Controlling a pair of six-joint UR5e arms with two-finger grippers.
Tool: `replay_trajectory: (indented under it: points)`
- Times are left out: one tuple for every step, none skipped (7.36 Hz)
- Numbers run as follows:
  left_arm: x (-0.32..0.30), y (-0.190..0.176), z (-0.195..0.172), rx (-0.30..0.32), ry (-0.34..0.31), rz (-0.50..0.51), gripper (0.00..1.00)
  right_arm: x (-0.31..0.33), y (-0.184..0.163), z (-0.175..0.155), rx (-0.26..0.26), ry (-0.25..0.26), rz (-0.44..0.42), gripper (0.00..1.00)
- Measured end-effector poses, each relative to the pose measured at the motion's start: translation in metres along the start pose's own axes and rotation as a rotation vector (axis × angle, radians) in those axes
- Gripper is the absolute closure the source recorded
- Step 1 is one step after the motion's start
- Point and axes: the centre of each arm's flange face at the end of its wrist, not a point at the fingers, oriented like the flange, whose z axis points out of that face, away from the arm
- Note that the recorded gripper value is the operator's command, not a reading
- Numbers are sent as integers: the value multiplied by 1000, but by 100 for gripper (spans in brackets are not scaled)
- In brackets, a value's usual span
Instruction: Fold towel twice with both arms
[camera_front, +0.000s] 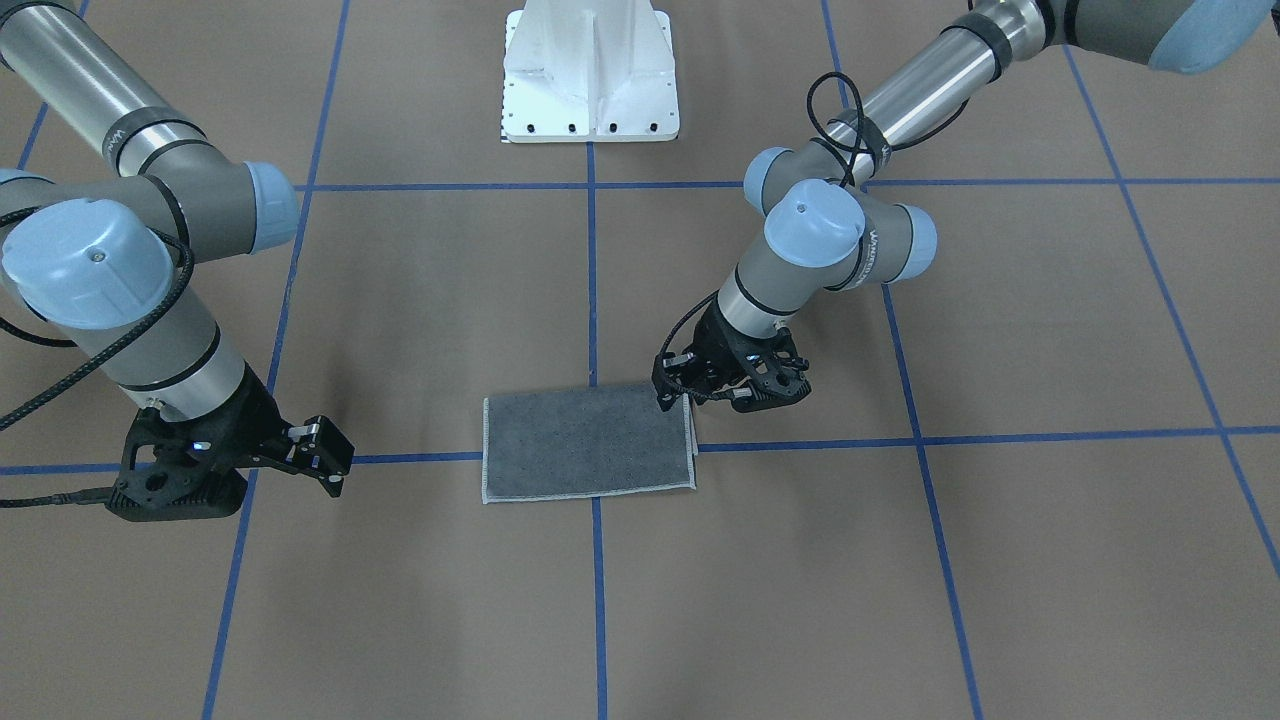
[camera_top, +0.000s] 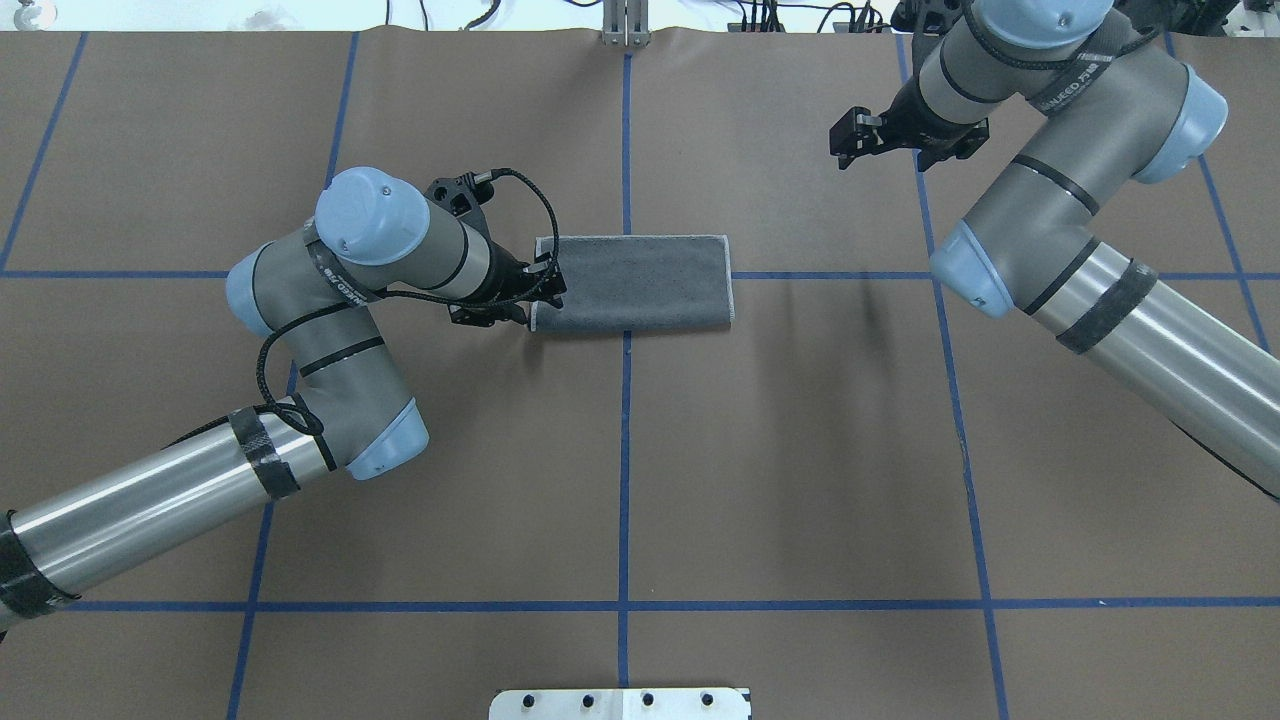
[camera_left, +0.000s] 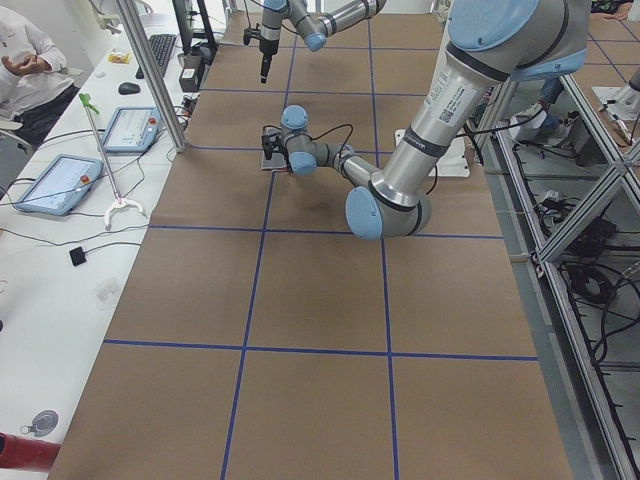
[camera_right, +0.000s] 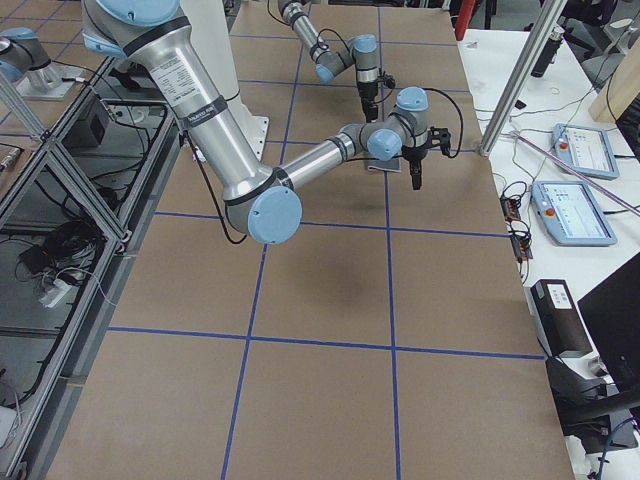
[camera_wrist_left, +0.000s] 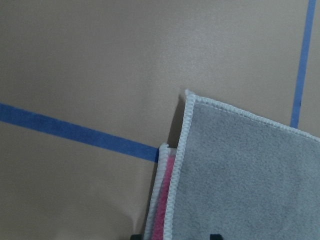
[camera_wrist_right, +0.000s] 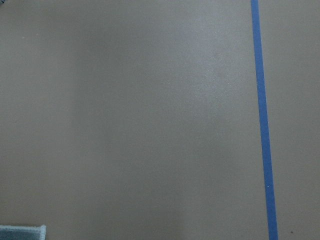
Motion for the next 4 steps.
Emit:
replay_trajectory:
  points:
    - [-1, 0, 1, 0, -4, -11, 39, 0, 0, 0, 0, 0, 0, 1]
    - [-1, 1, 1, -4, -6, -31, 39, 0, 0, 0, 0, 0, 1, 1]
    - [-1, 2, 1, -12, -7, -50, 39, 0, 0, 0, 0, 0, 1, 1]
    - [-1, 2, 1, -17, -7, -62, 46, -1, 0, 0, 0, -1, 1, 1]
